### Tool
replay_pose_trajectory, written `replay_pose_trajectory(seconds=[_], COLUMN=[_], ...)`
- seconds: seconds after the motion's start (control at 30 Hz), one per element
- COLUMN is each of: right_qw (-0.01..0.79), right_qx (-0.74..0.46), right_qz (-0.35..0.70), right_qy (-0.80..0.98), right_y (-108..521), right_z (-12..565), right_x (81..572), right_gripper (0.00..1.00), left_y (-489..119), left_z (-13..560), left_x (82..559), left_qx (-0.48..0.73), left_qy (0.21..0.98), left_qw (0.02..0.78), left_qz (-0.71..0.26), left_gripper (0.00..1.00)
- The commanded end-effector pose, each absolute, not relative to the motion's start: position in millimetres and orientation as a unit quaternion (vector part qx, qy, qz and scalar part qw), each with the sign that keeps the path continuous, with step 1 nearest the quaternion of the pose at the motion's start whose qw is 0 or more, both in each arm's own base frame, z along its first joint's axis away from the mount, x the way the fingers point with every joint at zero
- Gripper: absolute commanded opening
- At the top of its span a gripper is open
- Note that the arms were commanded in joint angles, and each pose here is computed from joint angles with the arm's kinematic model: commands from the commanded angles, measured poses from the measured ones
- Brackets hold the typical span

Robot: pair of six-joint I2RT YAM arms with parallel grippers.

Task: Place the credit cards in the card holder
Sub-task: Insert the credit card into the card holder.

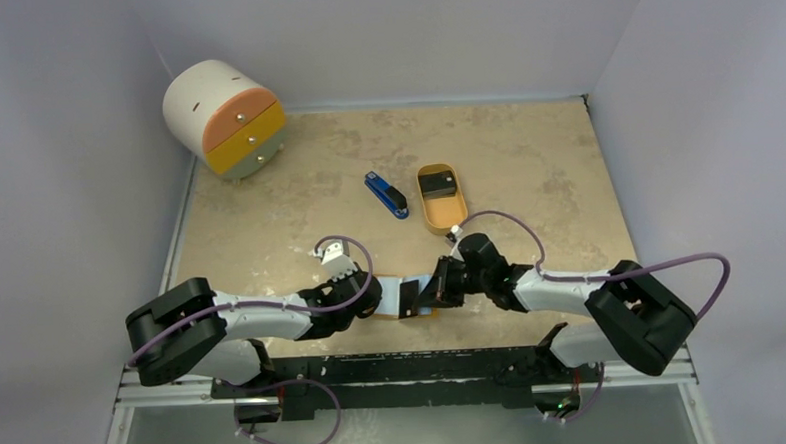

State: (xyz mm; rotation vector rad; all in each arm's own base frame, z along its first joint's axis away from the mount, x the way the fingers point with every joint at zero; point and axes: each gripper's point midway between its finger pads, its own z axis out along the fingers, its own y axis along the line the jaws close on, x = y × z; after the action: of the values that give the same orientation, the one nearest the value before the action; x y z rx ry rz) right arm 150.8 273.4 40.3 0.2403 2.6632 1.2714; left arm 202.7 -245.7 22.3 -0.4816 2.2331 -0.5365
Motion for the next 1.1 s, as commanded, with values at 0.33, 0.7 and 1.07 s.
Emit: replay_pose_trajectory(seconds=[0.33,0.7,1.07], right_qw=[0.126,0.130,0.127], right_qx=[0.090,0.093,0.091], right_qz=[0.440,0.440,0.447], right_qy=[0.884,0.884,0.881], right_y=[284,288,292], right_z=[52,48,47], right_x=[171,177,177], right_gripper=[0.00,0.00,0.00], left_y=[-236,-235,-235], left_z=[8,8,8], left_x=[193,193,192], left_qx=[-0.183,-0.182,-0.182], left_qy=[0.889,0.889,0.889], left_qw=[0.373,0.372,0.373], left_qz=[-0.193,-0.193,-0.193], left_gripper=[0.00,0.00,0.00])
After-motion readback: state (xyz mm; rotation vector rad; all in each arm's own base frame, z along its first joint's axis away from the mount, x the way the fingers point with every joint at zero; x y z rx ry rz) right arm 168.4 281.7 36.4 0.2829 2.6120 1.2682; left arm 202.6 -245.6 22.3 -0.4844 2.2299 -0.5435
